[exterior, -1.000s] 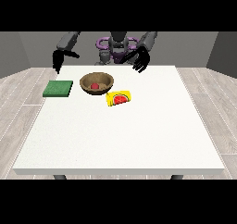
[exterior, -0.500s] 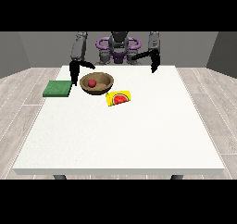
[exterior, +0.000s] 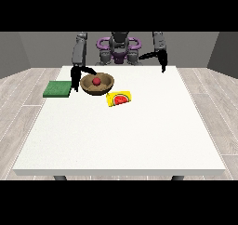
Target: Pick the cup and pour the ball into the bowl, then pick the bowl and place it on the pad
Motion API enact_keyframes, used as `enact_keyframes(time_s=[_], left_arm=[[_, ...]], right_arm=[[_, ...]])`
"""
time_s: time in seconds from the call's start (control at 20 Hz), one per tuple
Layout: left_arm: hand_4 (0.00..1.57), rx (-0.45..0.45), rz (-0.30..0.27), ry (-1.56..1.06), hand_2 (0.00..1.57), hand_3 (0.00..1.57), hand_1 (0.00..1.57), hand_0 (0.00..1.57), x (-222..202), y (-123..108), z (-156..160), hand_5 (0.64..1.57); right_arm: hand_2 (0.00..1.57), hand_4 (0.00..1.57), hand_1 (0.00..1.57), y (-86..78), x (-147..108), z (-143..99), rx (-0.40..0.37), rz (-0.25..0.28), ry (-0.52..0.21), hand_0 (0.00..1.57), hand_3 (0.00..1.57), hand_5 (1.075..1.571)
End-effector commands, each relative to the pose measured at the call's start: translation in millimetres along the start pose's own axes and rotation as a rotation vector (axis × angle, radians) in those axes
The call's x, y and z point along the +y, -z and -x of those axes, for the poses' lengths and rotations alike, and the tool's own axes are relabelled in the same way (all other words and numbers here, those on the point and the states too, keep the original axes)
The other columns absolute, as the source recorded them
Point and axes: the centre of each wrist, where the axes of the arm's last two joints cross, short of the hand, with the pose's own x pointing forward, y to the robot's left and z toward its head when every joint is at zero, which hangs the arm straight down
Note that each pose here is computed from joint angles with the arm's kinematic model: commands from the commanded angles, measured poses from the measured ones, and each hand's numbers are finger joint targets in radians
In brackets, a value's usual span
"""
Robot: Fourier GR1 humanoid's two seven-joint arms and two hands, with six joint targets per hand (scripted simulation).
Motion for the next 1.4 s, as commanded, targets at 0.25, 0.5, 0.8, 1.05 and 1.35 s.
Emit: enact_keyframes(time_s=[0.25,0.5,0.8,1.05,1.35], left_arm=[[0.00,-0.051,0.000,0.010,0.00,0.00,0.00,0.00,34,15,-27,1.566],[0.00,-0.113,0.052,-0.020,0.00,0.00,0.00,0.00,10,9,-35,1.569],[0.60,-0.114,0.099,-0.030,0.00,0.00,0.00,0.00,4,10,-40,1.544],[0.90,-0.027,0.062,-0.038,0.00,0.00,0.00,0.00,16,2,-13,1.466],[0.99,0.166,-0.032,-0.038,0.00,0.00,0.00,0.00,46,-34,38,1.419]], right_arm=[[0.00,0.13,0.00,6.7,-4,13,-0.033,0.016,0.044,0.00,0.00,1.562],[0.39,0.44,0.78,-20.2,-9,46,0.162,0.214,0.018,0.78,0.00,1.533],[1.57,0.94,1.57,-44.4,-55,50,0.211,0.283,-0.521,1.57,1.51,1.549],[1.57,0.90,1.57,-11.9,-29,26,0.272,0.324,-0.580,1.57,1.26,1.566],[1.57,0.82,1.57,28.5,5,-16,0.411,0.249,-0.609,1.57,0.97,1.564]])
